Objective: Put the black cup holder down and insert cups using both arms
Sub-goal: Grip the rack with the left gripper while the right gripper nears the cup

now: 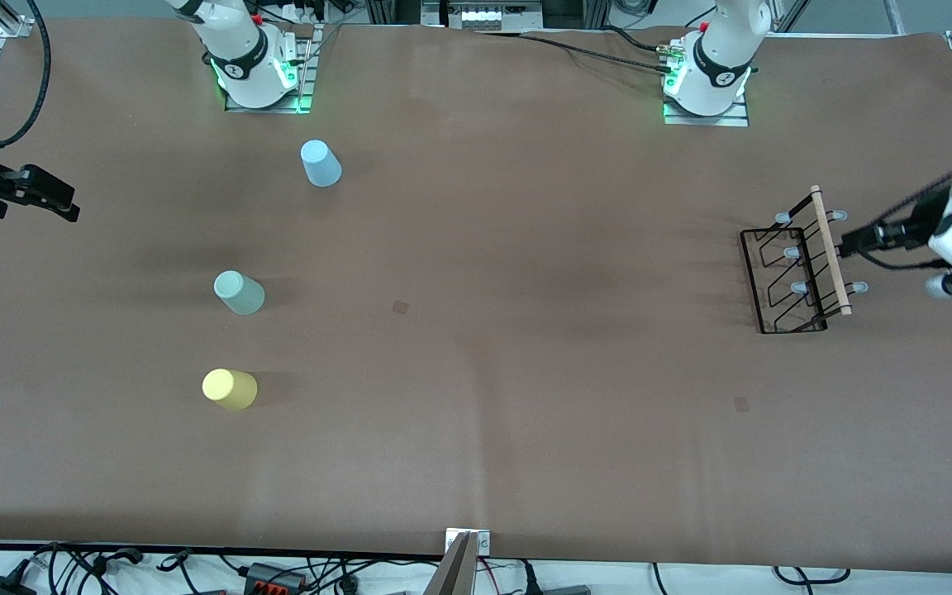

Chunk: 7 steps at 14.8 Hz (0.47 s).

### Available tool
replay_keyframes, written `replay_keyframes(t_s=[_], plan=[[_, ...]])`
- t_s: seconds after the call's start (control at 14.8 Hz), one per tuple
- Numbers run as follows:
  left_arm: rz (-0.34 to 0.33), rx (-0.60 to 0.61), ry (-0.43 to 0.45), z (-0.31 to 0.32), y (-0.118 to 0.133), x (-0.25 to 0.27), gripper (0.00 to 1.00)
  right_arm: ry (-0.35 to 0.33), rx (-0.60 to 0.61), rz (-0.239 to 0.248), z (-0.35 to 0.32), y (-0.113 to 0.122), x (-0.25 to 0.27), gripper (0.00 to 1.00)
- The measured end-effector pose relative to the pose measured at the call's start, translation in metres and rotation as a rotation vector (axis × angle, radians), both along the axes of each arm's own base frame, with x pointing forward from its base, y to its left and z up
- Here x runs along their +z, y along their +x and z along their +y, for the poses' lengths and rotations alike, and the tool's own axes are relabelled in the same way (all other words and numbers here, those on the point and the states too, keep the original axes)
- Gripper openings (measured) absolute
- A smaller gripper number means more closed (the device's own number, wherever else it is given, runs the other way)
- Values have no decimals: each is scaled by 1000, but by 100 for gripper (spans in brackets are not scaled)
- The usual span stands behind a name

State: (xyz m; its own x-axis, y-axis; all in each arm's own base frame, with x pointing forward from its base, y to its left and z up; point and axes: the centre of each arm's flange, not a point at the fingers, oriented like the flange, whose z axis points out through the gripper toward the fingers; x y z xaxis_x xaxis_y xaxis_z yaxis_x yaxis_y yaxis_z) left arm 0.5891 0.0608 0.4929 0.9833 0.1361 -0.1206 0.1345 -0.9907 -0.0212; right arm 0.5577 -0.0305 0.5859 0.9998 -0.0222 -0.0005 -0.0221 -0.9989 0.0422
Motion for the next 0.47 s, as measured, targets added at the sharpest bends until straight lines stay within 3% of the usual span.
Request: replay_keyframes(t_s=[0.2,0.47], plan=[[-79,-48,29,-2,-14,-63,100,0,0,0,0,0,0,100],[-60,-98,34,-3,-41,-89,100,0,0,0,0,0,0,100]])
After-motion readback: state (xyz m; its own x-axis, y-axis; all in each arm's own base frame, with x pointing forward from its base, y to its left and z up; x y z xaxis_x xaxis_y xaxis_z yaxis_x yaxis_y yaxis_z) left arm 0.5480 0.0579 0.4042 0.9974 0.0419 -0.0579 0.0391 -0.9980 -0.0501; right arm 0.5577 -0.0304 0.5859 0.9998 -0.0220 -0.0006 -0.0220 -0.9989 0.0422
